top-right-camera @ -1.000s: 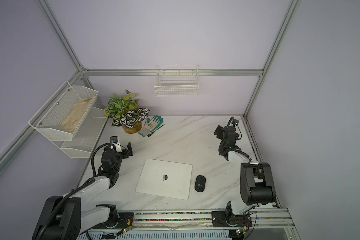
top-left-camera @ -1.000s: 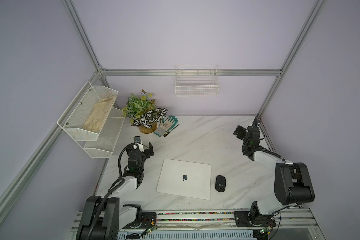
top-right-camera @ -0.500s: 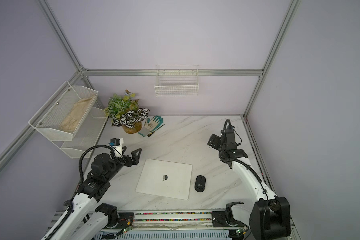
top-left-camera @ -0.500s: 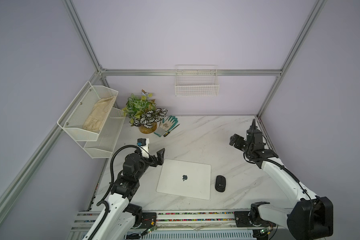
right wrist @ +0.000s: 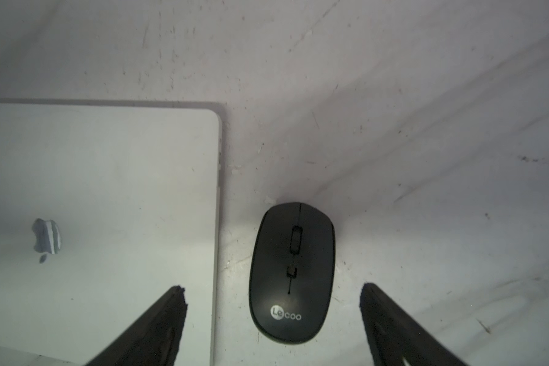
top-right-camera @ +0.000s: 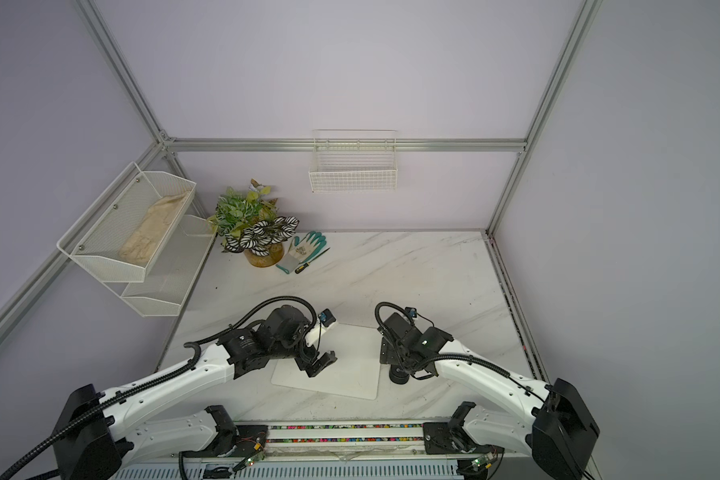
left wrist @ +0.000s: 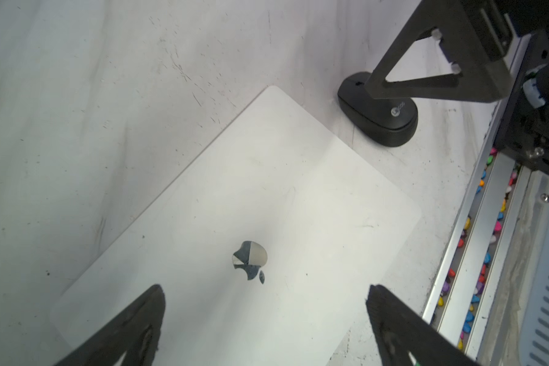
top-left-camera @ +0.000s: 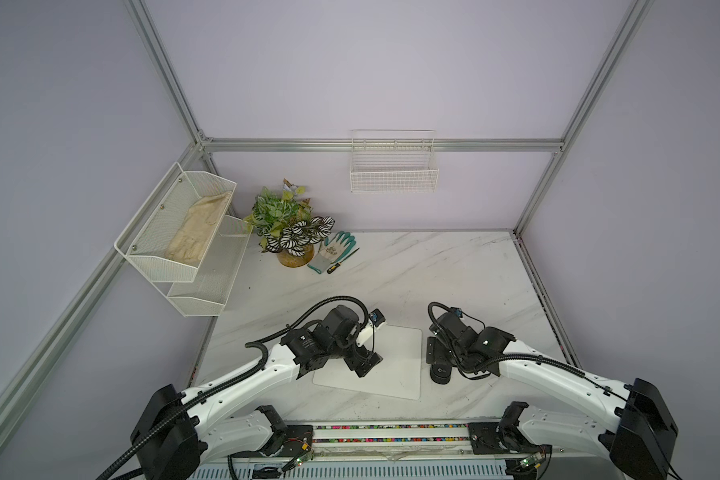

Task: Insert the wireless mouse receiver into the laptop
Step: Pick up the mouse from the center of the board.

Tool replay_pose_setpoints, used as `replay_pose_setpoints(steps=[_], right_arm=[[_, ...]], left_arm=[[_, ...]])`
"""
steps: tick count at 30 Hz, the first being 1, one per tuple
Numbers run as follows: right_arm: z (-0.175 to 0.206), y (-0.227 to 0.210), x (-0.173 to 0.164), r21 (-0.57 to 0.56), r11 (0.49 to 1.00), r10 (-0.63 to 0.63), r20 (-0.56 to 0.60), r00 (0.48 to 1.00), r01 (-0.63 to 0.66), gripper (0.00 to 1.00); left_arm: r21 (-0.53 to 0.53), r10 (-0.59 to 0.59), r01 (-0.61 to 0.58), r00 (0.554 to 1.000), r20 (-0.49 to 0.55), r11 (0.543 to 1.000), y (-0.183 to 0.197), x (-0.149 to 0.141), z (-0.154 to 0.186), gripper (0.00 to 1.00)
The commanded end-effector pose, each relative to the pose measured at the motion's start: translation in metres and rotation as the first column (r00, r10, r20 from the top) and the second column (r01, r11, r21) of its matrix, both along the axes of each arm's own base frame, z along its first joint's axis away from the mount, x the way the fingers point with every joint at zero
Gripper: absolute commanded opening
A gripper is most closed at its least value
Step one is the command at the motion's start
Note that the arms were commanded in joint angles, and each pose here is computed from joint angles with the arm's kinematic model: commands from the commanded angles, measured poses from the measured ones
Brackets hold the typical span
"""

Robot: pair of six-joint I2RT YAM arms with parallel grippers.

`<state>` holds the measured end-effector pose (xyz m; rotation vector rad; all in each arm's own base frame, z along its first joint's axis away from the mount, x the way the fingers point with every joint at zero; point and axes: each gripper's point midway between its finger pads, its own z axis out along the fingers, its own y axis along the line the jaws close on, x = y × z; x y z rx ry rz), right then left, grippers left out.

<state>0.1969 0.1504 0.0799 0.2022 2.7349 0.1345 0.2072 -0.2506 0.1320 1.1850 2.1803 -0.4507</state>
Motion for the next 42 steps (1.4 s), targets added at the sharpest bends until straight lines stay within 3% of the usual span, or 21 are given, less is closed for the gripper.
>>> replay_pose_setpoints(steps=[1, 21, 28, 33, 37, 42], right_arm=[[-0.015, -0.004, -0.014, -0.032, 0.995, -0.091, -0.026, 0.996, 0.090, 0.89], [-0.056, -0.004, -0.013, -0.008, 0.979, -0.202, -0.018, 0.979, 0.202, 0.65], [-0.068, -0.003, -0.013, -0.057, 0.986, -0.157, -0.032, 0.987, 0.155, 0.55], [-0.048, 0.011, -0.002, -0.024, 0.999, -0.032, 0.030, 0.999, 0.033, 0.44], [-0.007, 0.028, 0.008, 0.064, 0.994, 0.081, 0.140, 0.987, -0.090, 0.42], [0.041, 0.049, 0.010, 0.169, 0.954, 0.193, 0.282, 0.940, -0.247, 0.41]], left_arm=[[-0.003, -0.080, 0.081, 0.995, 0.060, 0.997, -0.016, 0.004, 0.019, 0.99], [-0.010, -0.094, 0.094, 0.995, 0.036, 0.996, -0.014, -0.004, 0.009, 1.00], [-0.063, -0.052, 0.053, 0.999, 0.014, 0.997, -0.019, -0.003, 0.018, 1.00], [-0.145, 0.038, -0.041, 0.999, -0.024, 0.989, -0.023, 0.004, 0.036, 1.00], [-0.254, 0.145, -0.182, 0.977, -0.158, 0.950, -0.021, 0.013, 0.049, 1.00], [-0.403, 0.229, -0.395, 0.887, -0.401, 0.826, -0.016, 0.027, 0.070, 0.98]])
